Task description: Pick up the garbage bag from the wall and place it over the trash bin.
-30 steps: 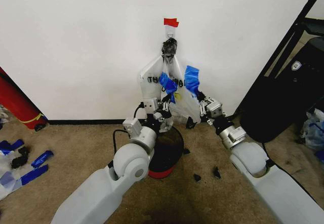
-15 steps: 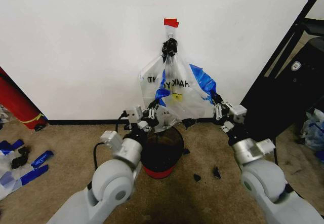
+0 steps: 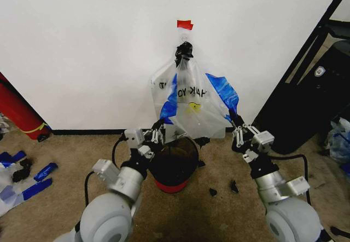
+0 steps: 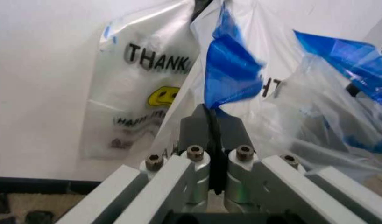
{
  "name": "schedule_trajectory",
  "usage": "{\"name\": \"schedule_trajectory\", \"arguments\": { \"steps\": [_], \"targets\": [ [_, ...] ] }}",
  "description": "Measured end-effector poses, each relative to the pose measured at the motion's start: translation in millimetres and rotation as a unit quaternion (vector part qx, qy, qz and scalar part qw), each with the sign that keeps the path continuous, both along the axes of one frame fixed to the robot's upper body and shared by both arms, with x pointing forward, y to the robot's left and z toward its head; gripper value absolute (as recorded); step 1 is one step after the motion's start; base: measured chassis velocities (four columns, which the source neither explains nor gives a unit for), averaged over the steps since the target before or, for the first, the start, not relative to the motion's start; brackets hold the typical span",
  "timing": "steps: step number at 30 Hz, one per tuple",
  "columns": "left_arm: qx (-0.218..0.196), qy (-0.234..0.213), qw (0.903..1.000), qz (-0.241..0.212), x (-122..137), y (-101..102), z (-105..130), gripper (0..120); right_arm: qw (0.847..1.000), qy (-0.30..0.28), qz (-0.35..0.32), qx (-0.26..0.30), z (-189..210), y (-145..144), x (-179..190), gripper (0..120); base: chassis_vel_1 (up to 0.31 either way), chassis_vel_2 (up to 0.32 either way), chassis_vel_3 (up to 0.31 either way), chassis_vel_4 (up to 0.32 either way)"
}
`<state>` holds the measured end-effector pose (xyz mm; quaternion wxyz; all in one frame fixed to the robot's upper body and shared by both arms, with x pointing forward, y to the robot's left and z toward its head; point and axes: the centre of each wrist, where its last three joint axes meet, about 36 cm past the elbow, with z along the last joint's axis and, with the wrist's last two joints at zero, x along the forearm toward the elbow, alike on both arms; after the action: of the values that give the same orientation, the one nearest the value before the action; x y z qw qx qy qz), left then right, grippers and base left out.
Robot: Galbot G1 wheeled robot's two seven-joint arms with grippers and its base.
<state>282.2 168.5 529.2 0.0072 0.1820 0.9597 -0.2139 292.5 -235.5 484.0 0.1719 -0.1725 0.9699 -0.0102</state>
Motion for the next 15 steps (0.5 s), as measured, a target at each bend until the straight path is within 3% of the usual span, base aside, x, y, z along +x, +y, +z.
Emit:
{"name": "schedule_trajectory", "arguments": {
  "steps": [15],
  "targets": [
    [0.008,-0.009,0.9999,0.011,-25,4,-8,0,1.0,0.02,0.01,-0.006,-12,12,-38,0,0.0,0.0,0.0,0.0]
  ]
}}
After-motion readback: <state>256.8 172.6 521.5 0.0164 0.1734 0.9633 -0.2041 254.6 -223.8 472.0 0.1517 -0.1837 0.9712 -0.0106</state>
